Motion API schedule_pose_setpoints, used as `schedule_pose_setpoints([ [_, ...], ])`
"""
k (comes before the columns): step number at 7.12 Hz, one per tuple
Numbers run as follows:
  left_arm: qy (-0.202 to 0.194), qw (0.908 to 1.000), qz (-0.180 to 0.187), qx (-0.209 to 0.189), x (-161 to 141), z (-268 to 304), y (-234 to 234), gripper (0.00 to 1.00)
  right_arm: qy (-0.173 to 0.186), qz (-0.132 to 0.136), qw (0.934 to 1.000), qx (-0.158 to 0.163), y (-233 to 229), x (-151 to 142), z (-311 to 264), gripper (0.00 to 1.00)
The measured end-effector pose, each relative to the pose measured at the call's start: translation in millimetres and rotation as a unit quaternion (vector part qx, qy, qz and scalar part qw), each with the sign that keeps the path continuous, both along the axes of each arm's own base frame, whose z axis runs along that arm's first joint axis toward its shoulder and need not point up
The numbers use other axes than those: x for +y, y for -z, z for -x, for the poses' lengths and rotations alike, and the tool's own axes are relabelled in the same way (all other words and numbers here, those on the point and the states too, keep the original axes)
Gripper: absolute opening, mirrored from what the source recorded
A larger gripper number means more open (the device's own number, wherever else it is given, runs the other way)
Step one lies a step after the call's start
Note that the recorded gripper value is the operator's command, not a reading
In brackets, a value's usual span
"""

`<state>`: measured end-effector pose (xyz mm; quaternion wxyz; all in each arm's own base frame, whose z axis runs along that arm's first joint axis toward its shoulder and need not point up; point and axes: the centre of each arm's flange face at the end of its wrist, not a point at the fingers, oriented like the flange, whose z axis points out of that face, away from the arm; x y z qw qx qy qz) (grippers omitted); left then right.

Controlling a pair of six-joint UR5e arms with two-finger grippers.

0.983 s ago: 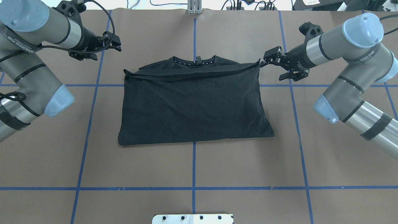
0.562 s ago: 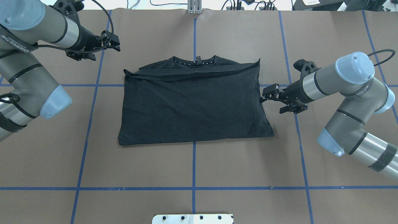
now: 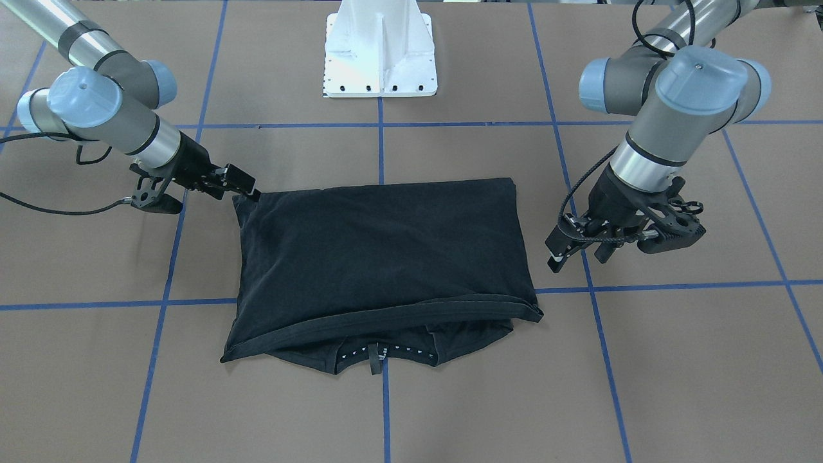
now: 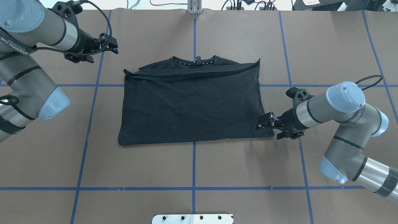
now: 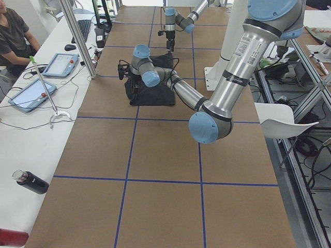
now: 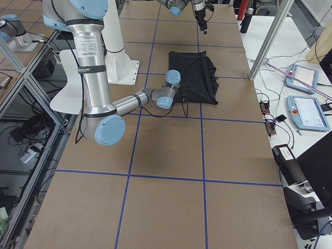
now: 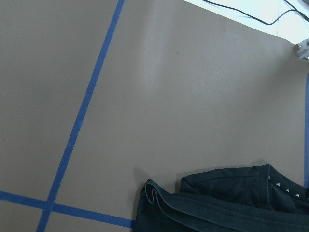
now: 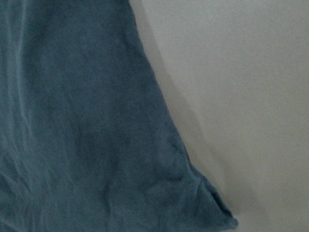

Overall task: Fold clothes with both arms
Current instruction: 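Lower the right gripper and grasp the folded shirt's corner nearest it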

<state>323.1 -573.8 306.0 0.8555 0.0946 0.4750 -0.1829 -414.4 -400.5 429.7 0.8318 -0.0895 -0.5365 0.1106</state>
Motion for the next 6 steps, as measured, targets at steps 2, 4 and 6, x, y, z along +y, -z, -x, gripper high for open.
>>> schedule_pose_setpoints([
  [2, 0.001, 1.0000, 0.002, -0.003, -1.0, -0.9, -4.2, 1.00, 0.001, 0.002, 1.0000, 0.005, -4.6, 1.3, 4.8, 0.99],
  [4, 0.002, 1.0000, 0.003, -0.005, -1.1, -1.3, -6.9, 1.00, -0.005, 0.003, 1.0000, 0.007, -6.3, -4.6, 0.7, 0.94],
  [6, 0.002, 1.0000, 0.003, -0.006, -0.7, -1.9, -8.0, 1.00, -0.009, 0.006, 0.9999, 0.010, -7.3, -9.4, -2.2, 0.92],
])
